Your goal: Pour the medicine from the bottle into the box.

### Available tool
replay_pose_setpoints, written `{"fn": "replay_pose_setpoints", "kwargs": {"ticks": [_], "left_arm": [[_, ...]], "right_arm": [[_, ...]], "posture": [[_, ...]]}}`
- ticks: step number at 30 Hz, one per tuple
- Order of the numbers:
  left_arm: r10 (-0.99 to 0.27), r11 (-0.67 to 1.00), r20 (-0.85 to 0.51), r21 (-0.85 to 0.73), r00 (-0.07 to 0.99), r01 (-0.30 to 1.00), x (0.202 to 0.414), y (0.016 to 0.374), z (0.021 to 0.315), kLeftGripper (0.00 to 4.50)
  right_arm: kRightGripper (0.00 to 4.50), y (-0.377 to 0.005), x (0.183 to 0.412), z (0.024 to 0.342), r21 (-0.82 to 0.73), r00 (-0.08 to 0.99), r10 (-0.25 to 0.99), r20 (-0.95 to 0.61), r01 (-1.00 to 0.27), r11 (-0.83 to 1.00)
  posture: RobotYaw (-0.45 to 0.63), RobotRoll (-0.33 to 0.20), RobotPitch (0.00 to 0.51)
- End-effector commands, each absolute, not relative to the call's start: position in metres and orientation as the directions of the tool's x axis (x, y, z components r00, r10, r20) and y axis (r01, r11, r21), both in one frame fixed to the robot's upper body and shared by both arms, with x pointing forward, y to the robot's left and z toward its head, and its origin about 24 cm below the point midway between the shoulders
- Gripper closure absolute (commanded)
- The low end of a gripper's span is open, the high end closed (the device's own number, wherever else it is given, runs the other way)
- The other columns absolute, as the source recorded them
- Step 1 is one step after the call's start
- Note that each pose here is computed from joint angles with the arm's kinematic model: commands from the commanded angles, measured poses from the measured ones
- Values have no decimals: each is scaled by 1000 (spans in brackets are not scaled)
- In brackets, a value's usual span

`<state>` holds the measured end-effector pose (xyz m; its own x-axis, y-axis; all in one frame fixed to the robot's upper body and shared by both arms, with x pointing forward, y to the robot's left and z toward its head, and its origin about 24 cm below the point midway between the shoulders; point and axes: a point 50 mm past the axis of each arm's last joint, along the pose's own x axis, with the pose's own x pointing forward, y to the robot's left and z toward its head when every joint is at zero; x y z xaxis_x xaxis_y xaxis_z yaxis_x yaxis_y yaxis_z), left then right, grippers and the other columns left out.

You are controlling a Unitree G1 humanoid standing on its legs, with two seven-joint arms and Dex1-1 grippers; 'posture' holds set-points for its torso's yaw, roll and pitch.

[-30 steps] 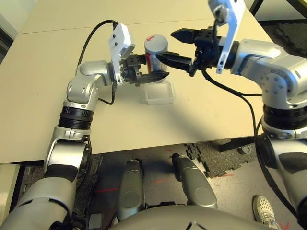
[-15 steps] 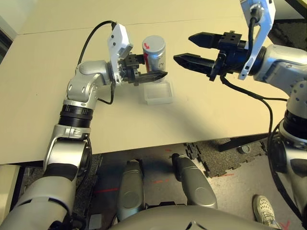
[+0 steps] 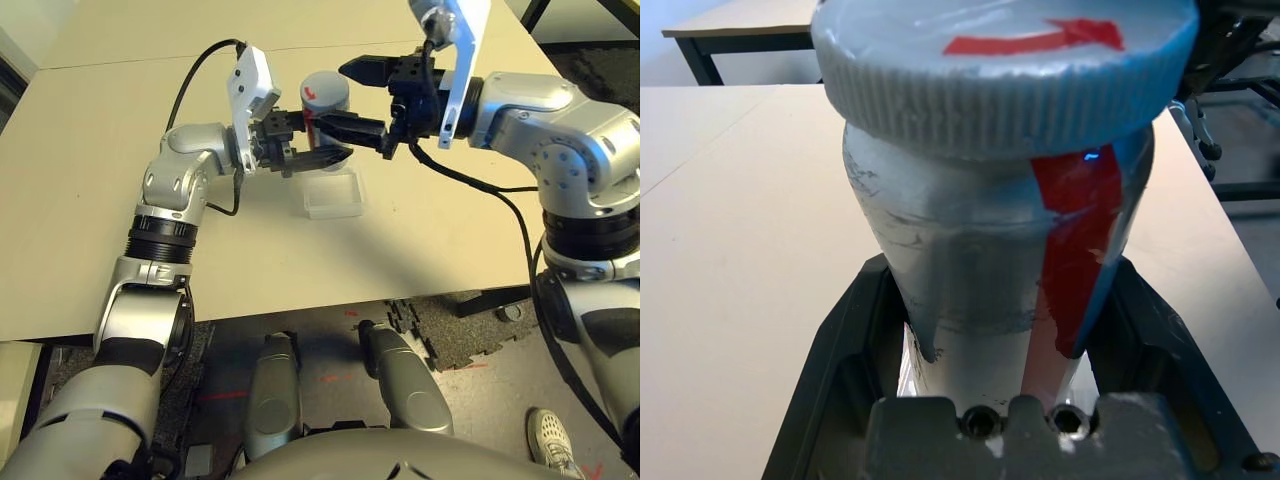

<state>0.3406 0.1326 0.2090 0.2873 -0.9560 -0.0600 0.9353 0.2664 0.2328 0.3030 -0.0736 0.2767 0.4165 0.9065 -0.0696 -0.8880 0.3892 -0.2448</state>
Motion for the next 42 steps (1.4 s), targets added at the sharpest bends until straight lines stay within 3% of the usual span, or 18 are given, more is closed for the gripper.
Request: {"fn": "replay_pose_setpoints", "kwargs": {"ticks": [1, 6, 9, 13, 18, 22, 25, 28, 33, 42], "left_arm": [[-957, 259, -72, 230, 281, 938, 337, 131, 207, 1727], [-956, 262, -77, 222, 284, 939, 336, 132, 205, 1727], [-955, 262, -79, 219, 284, 940, 335, 132, 204, 1727], [-955, 262, -79, 216, 284, 941, 335, 131, 204, 1727], [-954, 266, -84, 218, 289, 939, 336, 132, 203, 1727], [-943, 296, -86, 231, 322, 927, 339, 134, 202, 1727], [-923, 354, -70, 240, 379, 904, 344, 138, 203, 1727], [-857, 495, -15, 247, 514, 833, 357, 149, 207, 1727], [-658, 745, 103, 231, 746, 625, 380, 174, 214, 1727], [-382, 923, 103, 104, 919, 371, 388, 212, 175, 1727]], "right_arm": [[0, -68, 303, 281, -271, 400, 914, -67, -889, 369], [0, -66, 303, 282, -266, 397, 916, -61, -891, 368], [620, -65, 302, 282, -261, 393, 918, -59, -893, 366], [1907, -65, 301, 281, -246, 387, 920, -58, -899, 362], [1914, -67, 304, 286, -180, 409, 912, -7, -898, 401], [1914, -75, 318, 304, -63, 519, 846, 124, -846, 529], [1914, -87, 328, 312, -1, 611, 770, 183, -783, 622], [1914, -101, 340, 307, 19, 691, 691, 211, -710, 704], [1914, -117, 361, 257, -19, 801, 578, 159, -583, 813], [1914, -147, 375, 128, -25, 921, 390, -21, -390, 920]], "posture": [[-3, 0, 198], [-3, 0, 203], [-4, 0, 206], [-4, 0, 207], [-3, 0, 207], [0, 0, 208], [4, 0, 208], [9, 0, 209], [16, 0, 210], [32, 0, 206]]}}
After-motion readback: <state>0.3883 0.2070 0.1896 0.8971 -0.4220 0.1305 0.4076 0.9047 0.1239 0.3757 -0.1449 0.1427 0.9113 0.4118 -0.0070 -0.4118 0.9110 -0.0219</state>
